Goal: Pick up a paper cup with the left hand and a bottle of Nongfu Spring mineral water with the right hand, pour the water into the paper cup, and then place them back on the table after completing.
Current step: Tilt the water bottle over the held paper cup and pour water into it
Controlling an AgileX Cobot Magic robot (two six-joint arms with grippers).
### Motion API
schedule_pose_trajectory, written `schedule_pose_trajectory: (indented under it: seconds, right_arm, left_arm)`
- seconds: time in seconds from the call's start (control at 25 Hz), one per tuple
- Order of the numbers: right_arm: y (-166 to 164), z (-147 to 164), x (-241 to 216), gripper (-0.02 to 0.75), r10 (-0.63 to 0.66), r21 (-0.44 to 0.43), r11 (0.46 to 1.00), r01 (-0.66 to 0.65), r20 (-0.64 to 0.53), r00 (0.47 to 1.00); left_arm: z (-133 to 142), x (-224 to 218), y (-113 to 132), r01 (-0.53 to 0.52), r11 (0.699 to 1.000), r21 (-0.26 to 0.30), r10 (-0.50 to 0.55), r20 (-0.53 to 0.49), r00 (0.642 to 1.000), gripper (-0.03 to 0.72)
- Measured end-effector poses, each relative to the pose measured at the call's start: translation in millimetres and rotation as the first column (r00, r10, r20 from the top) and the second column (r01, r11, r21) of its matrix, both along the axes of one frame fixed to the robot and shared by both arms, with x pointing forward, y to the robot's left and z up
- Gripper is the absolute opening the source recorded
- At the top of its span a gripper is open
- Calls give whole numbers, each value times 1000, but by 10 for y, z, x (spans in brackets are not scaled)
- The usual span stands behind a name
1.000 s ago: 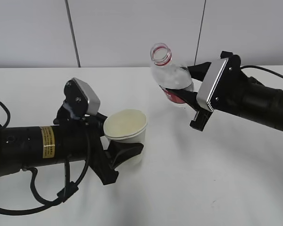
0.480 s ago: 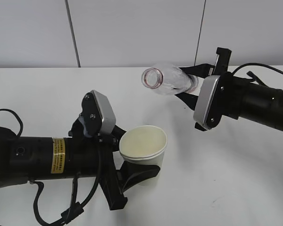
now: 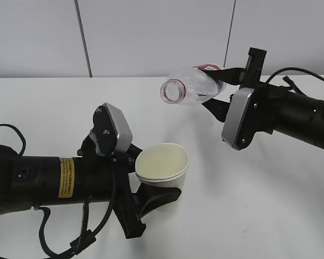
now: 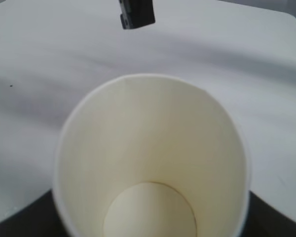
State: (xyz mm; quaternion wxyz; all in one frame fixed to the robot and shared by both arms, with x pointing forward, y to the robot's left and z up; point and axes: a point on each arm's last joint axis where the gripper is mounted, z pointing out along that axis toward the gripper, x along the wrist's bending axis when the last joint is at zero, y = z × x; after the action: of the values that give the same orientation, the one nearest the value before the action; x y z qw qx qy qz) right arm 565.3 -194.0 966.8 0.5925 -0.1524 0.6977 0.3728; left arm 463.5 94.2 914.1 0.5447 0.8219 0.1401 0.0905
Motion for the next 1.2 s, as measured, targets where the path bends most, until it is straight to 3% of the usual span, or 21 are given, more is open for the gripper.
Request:
schedule_pose_trajectory:
  seconds: [0.2,0.48,1.2]
  right_arm:
    - [-14,8,15,328,-21,-28,999,22,40,999]
    - [-21,12,21,328,-28,-76,996,35,93,995]
    - [-23,13,23,328,-2,-227,972,58,241,971]
  left_arm:
    - [37,29,50,-56,997,59,56,7,998,436]
    - [179,24,65,-68,997,40,67,44,997,436]
    - [193,11,54,-48,998,29,46,52,998,436]
